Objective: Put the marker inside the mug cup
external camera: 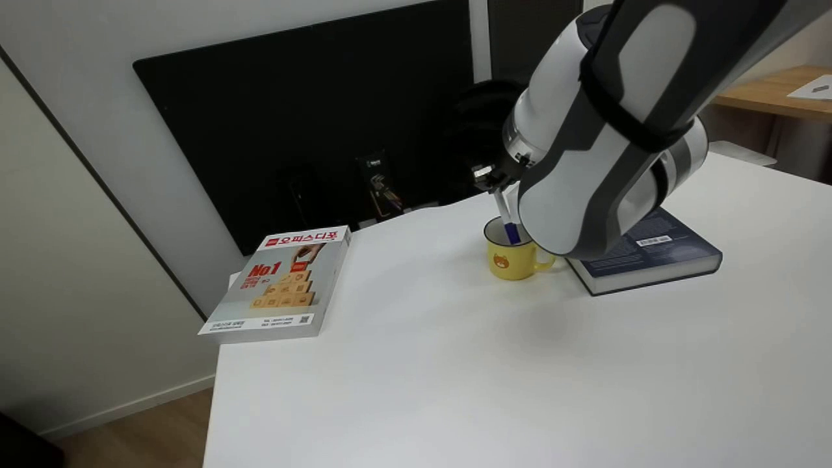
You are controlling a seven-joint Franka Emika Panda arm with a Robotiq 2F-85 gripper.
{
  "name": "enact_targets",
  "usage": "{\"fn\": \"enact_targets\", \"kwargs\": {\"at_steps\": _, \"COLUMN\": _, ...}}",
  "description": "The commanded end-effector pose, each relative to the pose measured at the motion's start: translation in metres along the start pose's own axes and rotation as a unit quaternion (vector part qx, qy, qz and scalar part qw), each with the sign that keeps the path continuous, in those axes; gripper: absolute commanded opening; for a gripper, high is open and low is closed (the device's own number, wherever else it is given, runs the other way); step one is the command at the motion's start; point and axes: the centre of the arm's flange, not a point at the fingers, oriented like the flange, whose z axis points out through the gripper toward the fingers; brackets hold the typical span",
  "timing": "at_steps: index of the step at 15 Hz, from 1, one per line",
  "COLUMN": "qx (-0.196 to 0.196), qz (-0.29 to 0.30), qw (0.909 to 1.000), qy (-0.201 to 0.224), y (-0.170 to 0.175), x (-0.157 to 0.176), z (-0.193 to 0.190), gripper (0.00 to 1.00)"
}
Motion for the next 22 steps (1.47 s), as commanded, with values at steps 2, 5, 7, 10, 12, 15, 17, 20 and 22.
{"fn": "enact_targets", "kwargs": {"at_steps": 2, "qx": -0.024, "qz": 0.007, "qw": 0.9997, "qy": -0.004, "y": 0.018, "x": -0.03, "z": -0.016, "gripper": 0.04}}
{"fn": "enact_targets", "kwargs": {"at_steps": 5, "qx": -0.031, "qz": 0.006, "qw": 0.9994, "qy": -0.011, "y": 0.022, "x": -0.035, "z": -0.013, "gripper": 0.04}}
{"fn": "enact_targets", "kwargs": {"at_steps": 7, "qx": -0.036, "qz": 0.003, "qw": 0.9992, "qy": -0.017, "y": 0.024, "x": -0.039, "z": -0.011, "gripper": 0.04}}
{"fn": "enact_targets", "kwargs": {"at_steps": 10, "qx": -0.048, "qz": 0.001, "qw": 0.9985, "qy": -0.026, "y": 0.026, "x": -0.039, "z": -0.006, "gripper": 0.44}}
{"fn": "enact_targets", "kwargs": {"at_steps": 12, "qx": -0.057, "qz": 0.001, "qw": 0.9977, "qy": -0.036, "y": 0.029, "x": -0.036, "z": -0.003, "gripper": 0.55}}
{"fn": "enact_targets", "kwargs": {"at_steps": 15, "qx": -0.063, "qz": 0.006, "qw": 0.997, "qy": -0.045, "y": 0.03, "x": -0.03, "z": -0.003, "gripper": 0.77}}
{"fn": "enact_targets", "kwargs": {"at_steps": 17, "qx": -0.064, "qz": 0.011, "qw": 0.9967, "qy": -0.048, "y": 0.028, "x": -0.023, "z": -0.002, "gripper": 0.9}}
{"fn": "enact_targets", "kwargs": {"at_steps": 20, "qx": -0.067, "qz": 0.02, "qw": 0.9945, "qy": -0.078, "y": 0.026, "x": -0.002, "z": -0.003, "gripper": 1.0}}
{"fn": "enact_targets", "kwargs": {"at_steps": 22, "qx": -0.082, "qz": 0.021, "qw": 0.9879, "qy": -0.13, "y": 0.028, "x": 0.011, "z": -0.002, "gripper": 1.0}}
